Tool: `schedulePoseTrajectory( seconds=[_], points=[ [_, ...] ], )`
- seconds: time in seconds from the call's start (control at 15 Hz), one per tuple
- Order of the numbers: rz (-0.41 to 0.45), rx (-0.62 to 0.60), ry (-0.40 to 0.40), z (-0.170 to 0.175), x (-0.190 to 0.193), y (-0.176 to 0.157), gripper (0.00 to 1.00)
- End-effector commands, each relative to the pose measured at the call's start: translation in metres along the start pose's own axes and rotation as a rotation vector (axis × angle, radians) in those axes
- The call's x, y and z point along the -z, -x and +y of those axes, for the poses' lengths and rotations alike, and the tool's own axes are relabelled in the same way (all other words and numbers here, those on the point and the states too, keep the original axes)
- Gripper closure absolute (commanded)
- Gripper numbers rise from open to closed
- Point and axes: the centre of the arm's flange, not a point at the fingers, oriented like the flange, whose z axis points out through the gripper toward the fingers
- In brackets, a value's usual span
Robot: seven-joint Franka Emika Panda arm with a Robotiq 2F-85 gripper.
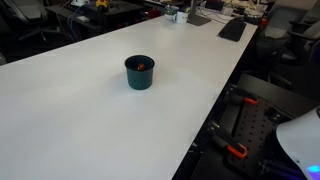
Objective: Move the mug forwards then take the marker out of the mug.
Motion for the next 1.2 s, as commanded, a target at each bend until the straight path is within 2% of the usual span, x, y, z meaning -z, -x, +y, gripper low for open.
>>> schedulePoseTrajectory(
  seconds=[0.0, 0.27, 0.47, 0.73, 0.93, 1.13],
  points=[
    [0.108, -0.126, 0.022, 0.019, -0.012, -0.034, 0.0],
    [0.267, -0.302, 0.024, 0.053, -0.011, -0.085, 0.0],
    [0.304, -0.452, -0.003, 0.075, -0.024, -0.121, 0.0],
    [0.248, -0.592, -0.053, 0.086, -0.053, -0.163, 0.0],
    [0.157, -0.654, -0.125, 0.083, -0.075, -0.188, 0.0],
    [0.033, -0.662, -0.262, 0.067, -0.1, -0.204, 0.0]
  ],
)
